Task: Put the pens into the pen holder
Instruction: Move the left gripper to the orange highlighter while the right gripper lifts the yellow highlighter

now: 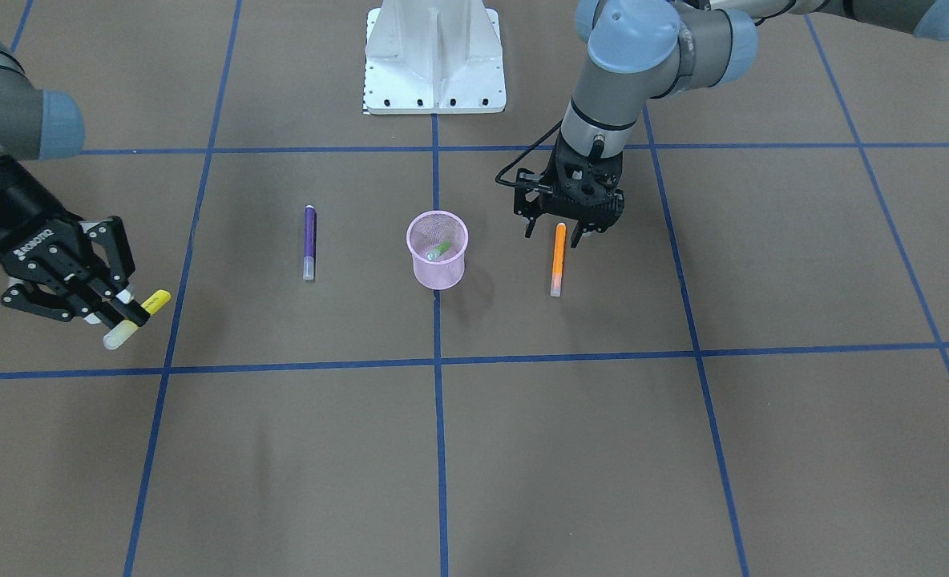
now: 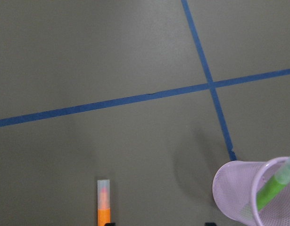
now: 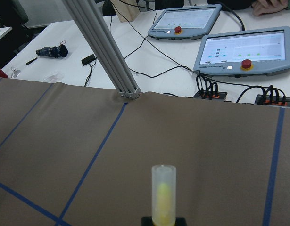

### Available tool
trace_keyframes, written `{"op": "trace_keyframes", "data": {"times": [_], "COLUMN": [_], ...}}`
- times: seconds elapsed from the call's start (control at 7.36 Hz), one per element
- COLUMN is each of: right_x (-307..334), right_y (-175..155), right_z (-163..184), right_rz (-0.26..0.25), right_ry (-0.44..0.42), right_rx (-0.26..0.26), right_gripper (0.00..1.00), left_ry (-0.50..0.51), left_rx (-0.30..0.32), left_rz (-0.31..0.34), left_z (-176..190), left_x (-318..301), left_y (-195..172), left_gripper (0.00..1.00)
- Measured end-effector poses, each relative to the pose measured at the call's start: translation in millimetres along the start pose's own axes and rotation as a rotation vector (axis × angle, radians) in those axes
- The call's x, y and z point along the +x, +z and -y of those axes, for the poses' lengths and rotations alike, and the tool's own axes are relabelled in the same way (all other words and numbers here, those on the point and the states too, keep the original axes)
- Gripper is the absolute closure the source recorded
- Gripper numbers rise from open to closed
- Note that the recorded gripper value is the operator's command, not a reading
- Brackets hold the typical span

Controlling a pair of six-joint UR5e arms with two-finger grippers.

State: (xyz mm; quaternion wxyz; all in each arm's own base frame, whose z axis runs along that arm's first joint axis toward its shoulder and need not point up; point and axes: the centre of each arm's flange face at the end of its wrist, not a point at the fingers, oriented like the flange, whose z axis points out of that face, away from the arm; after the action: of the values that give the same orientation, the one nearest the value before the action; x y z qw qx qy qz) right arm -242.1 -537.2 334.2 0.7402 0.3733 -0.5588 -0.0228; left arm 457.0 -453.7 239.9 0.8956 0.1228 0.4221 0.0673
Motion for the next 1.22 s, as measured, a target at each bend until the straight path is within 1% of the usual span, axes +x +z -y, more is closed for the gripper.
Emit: {"op": "trace_keyframes", "data": {"times": [0.27, 0.54, 0.82, 1.22], "right_x": [-28, -45, -53, -54], "right_y": [22, 33, 37, 39], "right_z": [-26, -37, -42, -44], "right_rz": [0.035, 0.06, 0.069, 0.069], "right_ry": [-0.026, -0.044, -0.05, -0.052], "right_rx": [0.035, 0.052, 0.064, 0.065], "right_gripper": [1.0, 1.0, 1.0, 1.0], "left_ry": [-0.013, -0.026, -0.029, -0.03], "left_rx": [-0.04, -0.058, -0.058, -0.058], "left_rz": [0.042, 0.063, 0.059, 0.05], "left_z": [2, 4, 6, 9], "left_x": [-10, -15, -19, -18], "left_y": [30, 46, 64, 88], "left_gripper": [0.3, 0.3, 0.31, 0.33]}}
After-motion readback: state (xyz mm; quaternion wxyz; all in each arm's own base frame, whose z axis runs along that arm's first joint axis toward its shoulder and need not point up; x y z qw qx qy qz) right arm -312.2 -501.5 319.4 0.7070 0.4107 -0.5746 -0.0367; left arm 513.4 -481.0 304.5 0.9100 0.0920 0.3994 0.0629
